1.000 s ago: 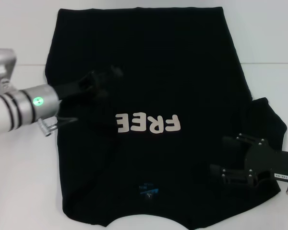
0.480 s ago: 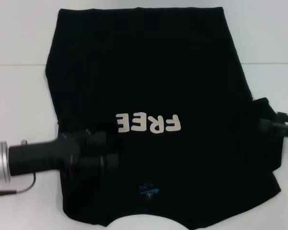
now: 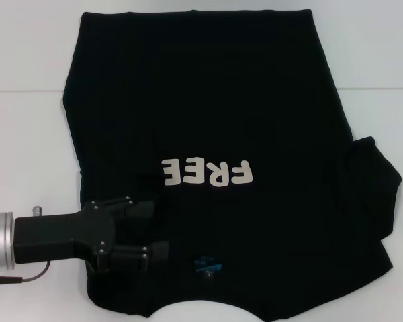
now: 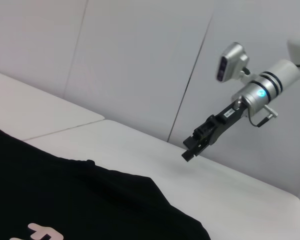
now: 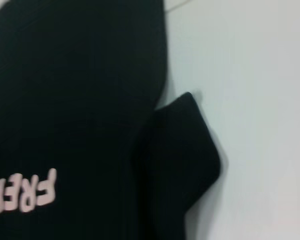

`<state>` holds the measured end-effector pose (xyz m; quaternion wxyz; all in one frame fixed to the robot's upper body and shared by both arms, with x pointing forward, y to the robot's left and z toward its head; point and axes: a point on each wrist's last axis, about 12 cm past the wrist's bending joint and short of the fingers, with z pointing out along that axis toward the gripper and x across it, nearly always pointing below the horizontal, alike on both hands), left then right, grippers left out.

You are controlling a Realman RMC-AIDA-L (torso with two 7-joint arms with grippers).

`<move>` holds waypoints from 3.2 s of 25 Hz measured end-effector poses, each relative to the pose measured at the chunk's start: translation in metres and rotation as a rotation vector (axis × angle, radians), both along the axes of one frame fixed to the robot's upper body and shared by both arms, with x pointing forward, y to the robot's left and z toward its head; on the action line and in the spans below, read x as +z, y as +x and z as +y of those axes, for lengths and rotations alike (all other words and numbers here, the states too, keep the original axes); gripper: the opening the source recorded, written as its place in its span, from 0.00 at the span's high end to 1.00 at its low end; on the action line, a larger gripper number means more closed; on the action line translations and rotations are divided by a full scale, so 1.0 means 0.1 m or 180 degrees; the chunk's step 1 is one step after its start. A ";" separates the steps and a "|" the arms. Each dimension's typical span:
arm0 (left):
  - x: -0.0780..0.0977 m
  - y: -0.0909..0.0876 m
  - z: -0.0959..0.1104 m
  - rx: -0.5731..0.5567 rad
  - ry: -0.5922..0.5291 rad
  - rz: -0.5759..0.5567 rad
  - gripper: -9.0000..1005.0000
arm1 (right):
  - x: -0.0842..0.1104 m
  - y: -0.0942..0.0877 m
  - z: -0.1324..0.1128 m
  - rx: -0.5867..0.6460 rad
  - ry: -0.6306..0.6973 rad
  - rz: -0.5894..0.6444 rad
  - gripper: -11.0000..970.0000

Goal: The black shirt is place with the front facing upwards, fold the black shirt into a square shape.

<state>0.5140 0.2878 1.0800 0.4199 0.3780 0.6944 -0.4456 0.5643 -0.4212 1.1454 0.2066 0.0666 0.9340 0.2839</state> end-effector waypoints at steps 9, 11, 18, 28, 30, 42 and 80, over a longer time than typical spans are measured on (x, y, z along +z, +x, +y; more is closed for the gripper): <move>0.00 0.01 -0.01 0.0015 -0.0005 -0.0003 0.09 | -0.19 0.36 0.39 0.0167 -0.0220 0.0163 0.08; 0.00 0.01 -0.01 0.0017 -0.0007 -0.0003 0.09 | -0.23 0.41 0.48 0.0204 -0.0241 0.0170 0.08; -0.01 0.01 -0.02 0.0028 -0.0018 -0.0003 0.09 | -0.28 0.49 0.69 0.0291 -0.0225 0.0135 0.08; -0.01 0.00 0.00 0.0055 -0.0033 -0.0002 0.09 | -0.39 0.51 0.87 0.0363 -0.0284 0.0156 0.09; -0.01 0.00 0.00 0.0060 -0.0036 -0.0002 0.09 | -0.40 0.51 0.87 0.0360 -0.0293 0.0155 0.09; 0.00 0.02 -0.01 0.0063 -0.0051 -0.0026 0.09 | -0.48 0.51 0.93 0.0472 -0.0504 0.0152 0.19; -0.01 0.01 -0.04 0.0115 -0.0118 -0.0064 0.09 | -0.09 0.71 1.01 0.0892 -0.0518 -0.0509 0.95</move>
